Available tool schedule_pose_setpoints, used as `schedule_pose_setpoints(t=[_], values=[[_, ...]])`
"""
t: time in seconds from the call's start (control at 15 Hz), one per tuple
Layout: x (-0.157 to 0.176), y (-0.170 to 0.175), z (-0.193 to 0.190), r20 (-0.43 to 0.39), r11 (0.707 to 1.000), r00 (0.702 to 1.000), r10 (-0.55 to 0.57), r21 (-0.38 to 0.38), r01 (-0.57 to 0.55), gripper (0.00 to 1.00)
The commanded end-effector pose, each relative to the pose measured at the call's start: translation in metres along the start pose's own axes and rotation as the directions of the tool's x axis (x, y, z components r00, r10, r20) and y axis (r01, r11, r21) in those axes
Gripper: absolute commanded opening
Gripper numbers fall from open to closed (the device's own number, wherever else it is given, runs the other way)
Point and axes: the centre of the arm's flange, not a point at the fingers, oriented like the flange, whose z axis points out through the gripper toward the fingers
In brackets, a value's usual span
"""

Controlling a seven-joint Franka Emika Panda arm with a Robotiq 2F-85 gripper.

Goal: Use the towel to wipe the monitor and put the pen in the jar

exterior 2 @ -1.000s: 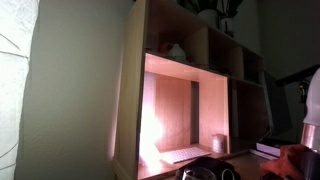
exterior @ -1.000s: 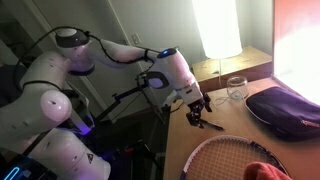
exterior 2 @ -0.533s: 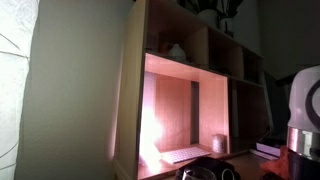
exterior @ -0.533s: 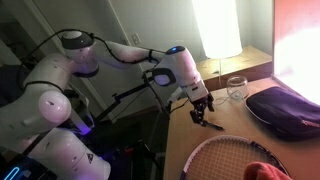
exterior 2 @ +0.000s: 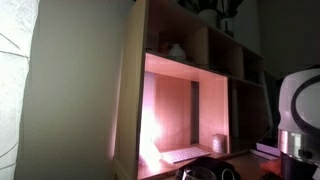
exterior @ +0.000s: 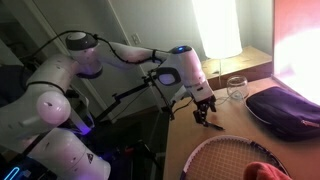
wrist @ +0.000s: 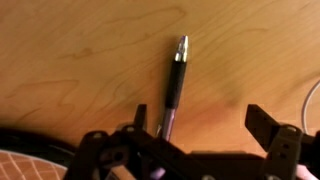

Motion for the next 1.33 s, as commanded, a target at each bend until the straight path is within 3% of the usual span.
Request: schedule_pose_setpoints(t=[0.0,0.13,0.67,0.8,0.87,1.27], values=[[0.007,-0.008,0.0,0.017,1.0,1.0,0.007,-0.006,-0.007,0.75],[0.008,-0.009,-0.001,0.017,1.0,1.0,0.006,-0.005,-0.005,0.66],[0.01,-0.007,-0.008,0.007,1.0,1.0,0.014,0.009,-0.014,0.06],[0.009,-0.007,-0.01,0.004,1.0,1.0,0.014,0.016,-0.014,0.01],[0.009,-0.006,-0.011,0.002,1.0,1.0,0.016,0.02,-0.016,0.05],[-0.002,-0.002,-0.045,-0.059,0.997,0.998,0.011,0.079,-0.006,0.05]])
